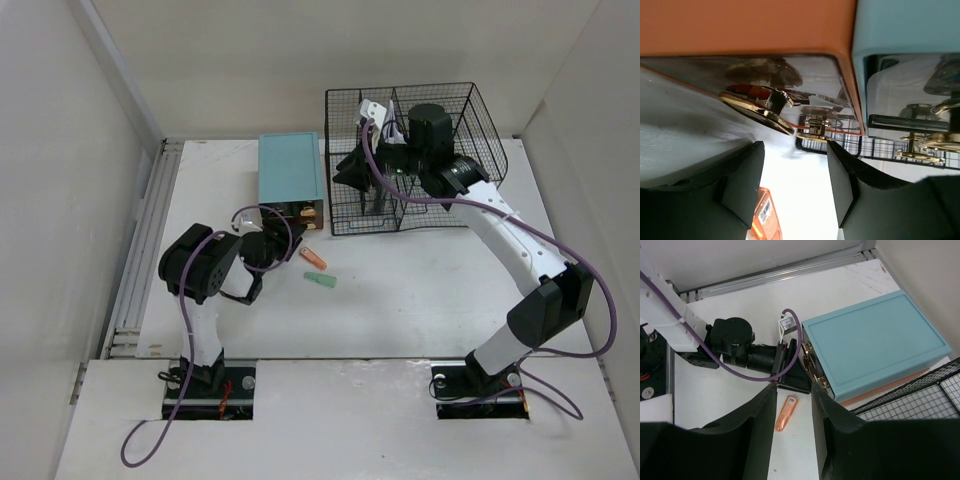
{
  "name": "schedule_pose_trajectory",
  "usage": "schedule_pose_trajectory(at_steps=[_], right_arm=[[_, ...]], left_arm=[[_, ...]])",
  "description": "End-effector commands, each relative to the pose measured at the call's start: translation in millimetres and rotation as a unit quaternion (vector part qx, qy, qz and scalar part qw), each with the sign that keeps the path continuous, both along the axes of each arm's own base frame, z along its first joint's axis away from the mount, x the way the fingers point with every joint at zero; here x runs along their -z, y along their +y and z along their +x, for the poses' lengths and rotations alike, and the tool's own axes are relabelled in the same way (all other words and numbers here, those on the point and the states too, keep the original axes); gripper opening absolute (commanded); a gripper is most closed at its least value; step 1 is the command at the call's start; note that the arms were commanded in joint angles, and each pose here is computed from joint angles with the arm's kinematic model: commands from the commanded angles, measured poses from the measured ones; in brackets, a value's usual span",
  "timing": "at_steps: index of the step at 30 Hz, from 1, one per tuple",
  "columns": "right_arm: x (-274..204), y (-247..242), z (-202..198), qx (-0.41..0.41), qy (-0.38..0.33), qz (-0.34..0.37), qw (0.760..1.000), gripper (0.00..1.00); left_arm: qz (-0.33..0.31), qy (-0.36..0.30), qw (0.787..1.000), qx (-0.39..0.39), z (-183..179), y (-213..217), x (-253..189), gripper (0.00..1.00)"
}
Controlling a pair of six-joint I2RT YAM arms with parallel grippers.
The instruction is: Organize the desk
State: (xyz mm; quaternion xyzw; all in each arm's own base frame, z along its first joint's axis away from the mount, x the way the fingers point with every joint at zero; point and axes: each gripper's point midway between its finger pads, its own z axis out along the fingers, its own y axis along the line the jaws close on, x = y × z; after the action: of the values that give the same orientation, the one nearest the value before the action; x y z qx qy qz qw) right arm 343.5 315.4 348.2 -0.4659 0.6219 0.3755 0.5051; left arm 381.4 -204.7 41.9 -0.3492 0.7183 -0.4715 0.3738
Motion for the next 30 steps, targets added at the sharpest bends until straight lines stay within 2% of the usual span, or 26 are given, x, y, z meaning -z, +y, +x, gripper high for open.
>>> schedule_pose_trajectory(at_steps=[1,16,30], right_arm=[[-13.8,1.6,-4.2,-0.018,-0.022,0.016,0.999,0.39],[-4.5,3.9,-2.5,-0.023,-0.009,0.011,1.0,0.39],[-5.1,4.9,-5.5,-0.031,-0.007,0.013,0.999,0.39]], left_arm=[[-0.062,-0.123,0.99,-0.025,17.8,-1.3,-60.4,0.5],[-0.128,-0.203,0.97,-0.041,4.3,-6.5,-102.6,0.46],[-0.162,-0.23,0.956,-0.083,1.9,5.8,-122.8,0.46]])
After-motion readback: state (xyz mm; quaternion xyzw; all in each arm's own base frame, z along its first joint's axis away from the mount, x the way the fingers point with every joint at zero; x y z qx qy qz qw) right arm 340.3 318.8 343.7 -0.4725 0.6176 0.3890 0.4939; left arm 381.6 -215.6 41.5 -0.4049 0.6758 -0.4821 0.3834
